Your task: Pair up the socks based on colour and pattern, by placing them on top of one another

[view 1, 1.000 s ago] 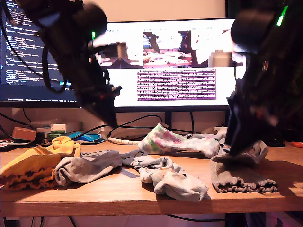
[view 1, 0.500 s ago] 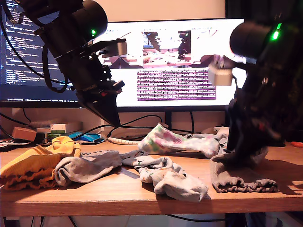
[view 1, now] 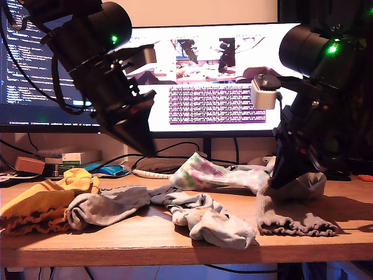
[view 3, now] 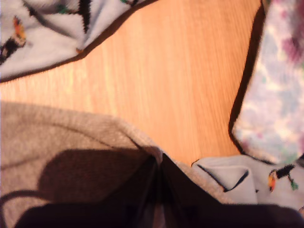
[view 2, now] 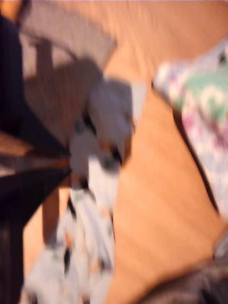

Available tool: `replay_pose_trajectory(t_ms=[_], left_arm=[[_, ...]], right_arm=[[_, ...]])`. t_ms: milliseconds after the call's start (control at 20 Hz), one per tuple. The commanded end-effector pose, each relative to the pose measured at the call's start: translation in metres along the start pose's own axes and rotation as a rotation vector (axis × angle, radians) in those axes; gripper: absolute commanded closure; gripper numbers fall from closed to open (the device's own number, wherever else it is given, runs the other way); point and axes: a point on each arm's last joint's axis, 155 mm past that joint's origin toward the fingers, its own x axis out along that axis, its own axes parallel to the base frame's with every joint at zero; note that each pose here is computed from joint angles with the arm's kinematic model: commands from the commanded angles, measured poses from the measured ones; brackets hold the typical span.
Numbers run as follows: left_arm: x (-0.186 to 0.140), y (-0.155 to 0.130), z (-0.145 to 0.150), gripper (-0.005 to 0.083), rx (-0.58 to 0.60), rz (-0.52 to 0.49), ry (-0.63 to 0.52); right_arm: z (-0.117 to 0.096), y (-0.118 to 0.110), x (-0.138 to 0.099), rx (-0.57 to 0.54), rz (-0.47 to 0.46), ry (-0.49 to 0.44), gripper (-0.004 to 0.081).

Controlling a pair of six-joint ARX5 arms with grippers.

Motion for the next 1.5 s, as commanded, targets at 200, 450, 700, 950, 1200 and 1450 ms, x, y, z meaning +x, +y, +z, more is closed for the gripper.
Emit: replay_pose_trajectory(t_ms=[200, 450, 700, 950, 1200, 1450], left_arm=[[0.002, -0.030, 0.003, 0.0493, -0.053, -0.159, -0.028], [0.002, -0.036, 0.022, 0.0340, -0.098, -0.174, -0.090], [-0.005, -0.060, 0.041, 0.0265, -0.082, -0.279, -0.150], [-0.015, -0.075, 0.059, 0.0265, -0.082, -0.357, -0.190], [-0.014, -0.097, 0.065, 0.0265, -0.050, -0.382, -0.202], [0.003, -0.082, 0.064, 0.0274, -0.034, -0.158, -0.177]], right_arm=[[0.047, -0.047, -0.046, 0.023, -0.141, -0.103, 0.0783], [0.071, -0.068, -0.077, 0.038, -0.214, -0.168, 0.0783], [0.086, -0.061, -0.078, 0.008, -0.206, -0.188, 0.0783], [0.087, -0.061, -0.078, 0.005, -0.209, -0.192, 0.0783], [0.089, -0.064, -0.079, 0.003, -0.223, -0.200, 0.0783], [0.094, -0.070, -0.083, 0.036, -0.238, -0.218, 0.0783]])
